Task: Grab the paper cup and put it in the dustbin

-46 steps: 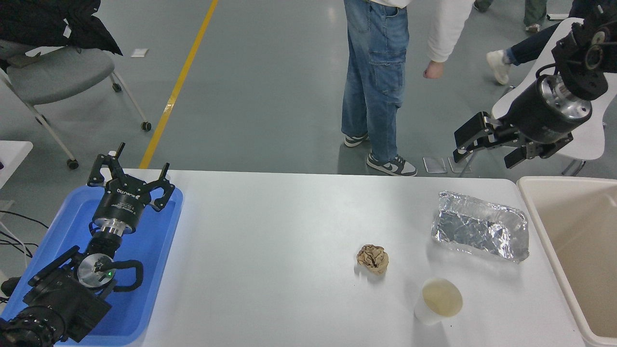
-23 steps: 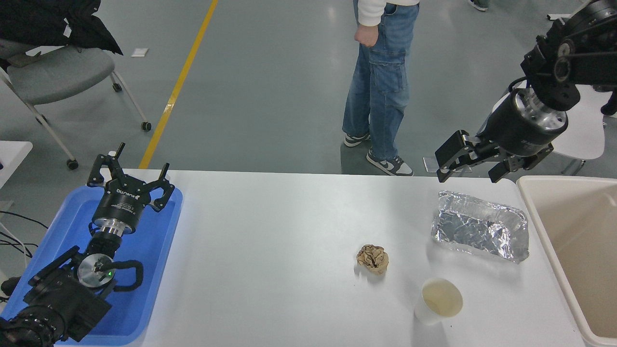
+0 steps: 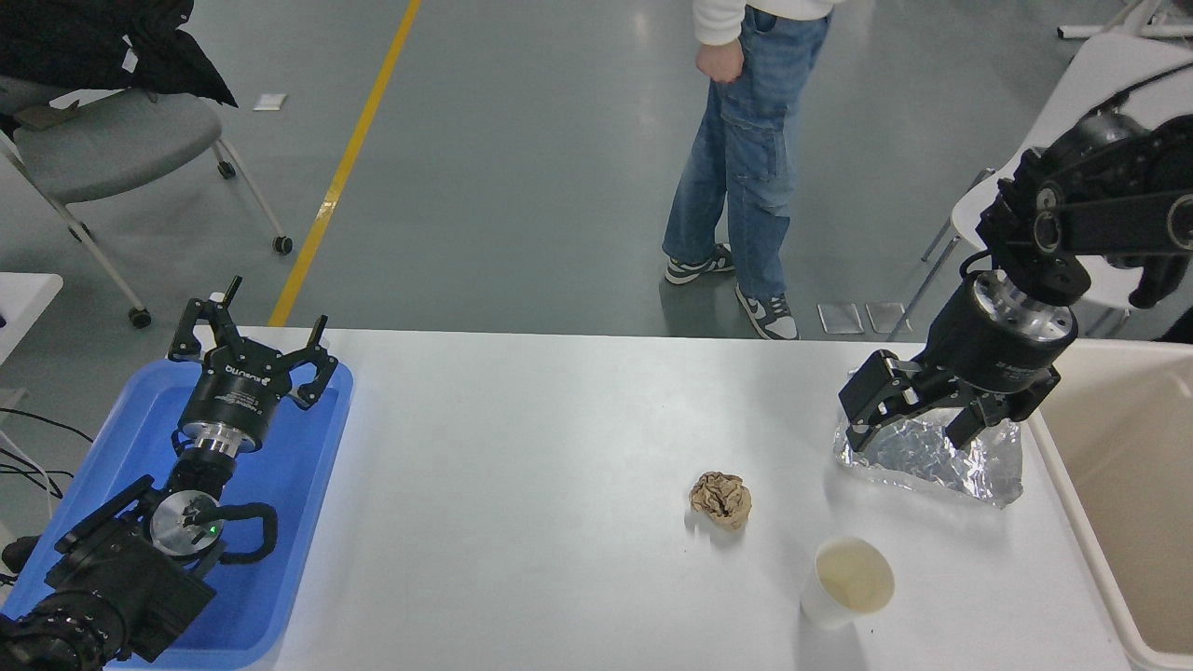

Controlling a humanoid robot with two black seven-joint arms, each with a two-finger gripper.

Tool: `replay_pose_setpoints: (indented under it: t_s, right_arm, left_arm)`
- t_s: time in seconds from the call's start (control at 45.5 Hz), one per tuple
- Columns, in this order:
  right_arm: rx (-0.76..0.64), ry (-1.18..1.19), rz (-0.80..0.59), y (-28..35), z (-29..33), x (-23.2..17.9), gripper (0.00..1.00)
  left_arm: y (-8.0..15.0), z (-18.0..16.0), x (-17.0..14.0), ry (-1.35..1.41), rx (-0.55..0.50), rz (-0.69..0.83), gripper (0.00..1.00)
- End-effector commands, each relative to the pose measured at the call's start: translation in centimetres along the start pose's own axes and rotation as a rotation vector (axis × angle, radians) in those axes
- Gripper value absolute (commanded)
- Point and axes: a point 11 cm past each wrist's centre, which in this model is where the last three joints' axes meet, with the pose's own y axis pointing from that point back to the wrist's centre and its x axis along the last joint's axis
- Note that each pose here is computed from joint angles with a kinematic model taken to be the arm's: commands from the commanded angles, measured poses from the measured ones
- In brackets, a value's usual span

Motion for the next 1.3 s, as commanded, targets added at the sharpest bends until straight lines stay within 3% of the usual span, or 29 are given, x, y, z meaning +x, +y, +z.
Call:
replay_pose_setpoints:
  t_s: [0.0,0.549,0.703,0.945,0.989,1.033,1.099,1.275]
  right_arm:
    - [0.000,0.025,0.011,-5.4,1.6,-1.5,1.00]
    - [0.017,0.026,0.124,-10.5,3.2,-1.5,1.00]
    - [0.020,0.023,0.133,-11.4,3.4,-1.8,0.96]
    - [0.023,0.036,0.129,-12.6,3.3,-2.4,0.40]
    - [0.021,0.038,0.139,-12.5,3.3,-2.2,0.24]
    - [0.021,0.039,0.142,-12.5,3.3,-2.1,0.19]
    - [0.020,0.040,0.147,-12.4,3.3,-2.0,0.00]
    - [0.018,0.040,0.164,-11.8,3.3,-1.5,0.00]
  left_arm:
    - [0.0,0.0,0.0,0.000,0.001,0.000,1.00]
    - [0.0,0.0,0.0,0.000,-0.001,0.000,1.00]
    - [0.0,0.0,0.0,0.000,0.001,0.000,1.00]
    - [0.0,0.0,0.0,0.000,0.001,0.000,1.00]
    - [0.0,0.0,0.0,0.000,0.001,0.000,1.00]
    - [0.0,0.0,0.0,0.000,0.001,0.000,1.00]
    - [0.0,0.0,0.0,0.000,0.001,0.000,1.00]
    - [0.0,0.0,0.0,0.000,0.001,0.000,1.00]
